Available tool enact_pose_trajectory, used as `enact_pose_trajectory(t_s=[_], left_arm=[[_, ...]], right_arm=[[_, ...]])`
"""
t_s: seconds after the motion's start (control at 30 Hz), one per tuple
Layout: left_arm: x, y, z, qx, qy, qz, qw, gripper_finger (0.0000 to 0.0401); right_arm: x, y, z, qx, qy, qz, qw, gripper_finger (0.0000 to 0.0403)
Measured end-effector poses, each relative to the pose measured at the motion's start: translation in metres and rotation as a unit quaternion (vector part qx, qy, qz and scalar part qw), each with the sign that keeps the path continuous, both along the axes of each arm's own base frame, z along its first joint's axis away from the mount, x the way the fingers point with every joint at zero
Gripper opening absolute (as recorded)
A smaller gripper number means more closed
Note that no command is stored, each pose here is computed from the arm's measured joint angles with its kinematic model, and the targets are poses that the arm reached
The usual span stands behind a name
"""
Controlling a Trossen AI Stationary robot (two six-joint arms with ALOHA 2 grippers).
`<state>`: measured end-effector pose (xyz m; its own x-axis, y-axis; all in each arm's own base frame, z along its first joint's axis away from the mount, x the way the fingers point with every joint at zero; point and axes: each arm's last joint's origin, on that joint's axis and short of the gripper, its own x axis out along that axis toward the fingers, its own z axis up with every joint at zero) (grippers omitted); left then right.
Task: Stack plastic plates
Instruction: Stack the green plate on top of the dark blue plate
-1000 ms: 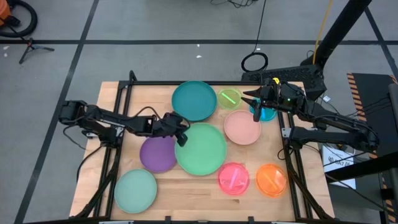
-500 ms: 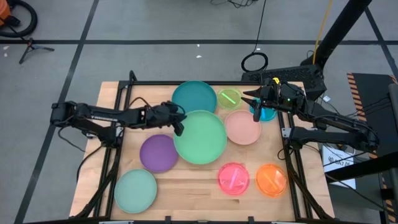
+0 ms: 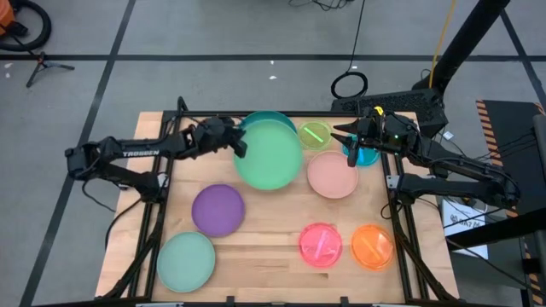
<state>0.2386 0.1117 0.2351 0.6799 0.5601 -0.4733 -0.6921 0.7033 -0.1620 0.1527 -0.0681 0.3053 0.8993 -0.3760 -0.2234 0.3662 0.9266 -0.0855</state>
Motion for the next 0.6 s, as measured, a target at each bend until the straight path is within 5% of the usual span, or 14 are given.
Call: enact_pose_trajectory(t_s=[0.6], left_arm=[[-0.025, 0.046, 0.002, -0.001, -0.016, 0.08, 0.997, 0.0035]], right_arm=[[0.0, 0.0, 0.0, -0.001, 0.0, 0.0, 1.0, 0.0114]])
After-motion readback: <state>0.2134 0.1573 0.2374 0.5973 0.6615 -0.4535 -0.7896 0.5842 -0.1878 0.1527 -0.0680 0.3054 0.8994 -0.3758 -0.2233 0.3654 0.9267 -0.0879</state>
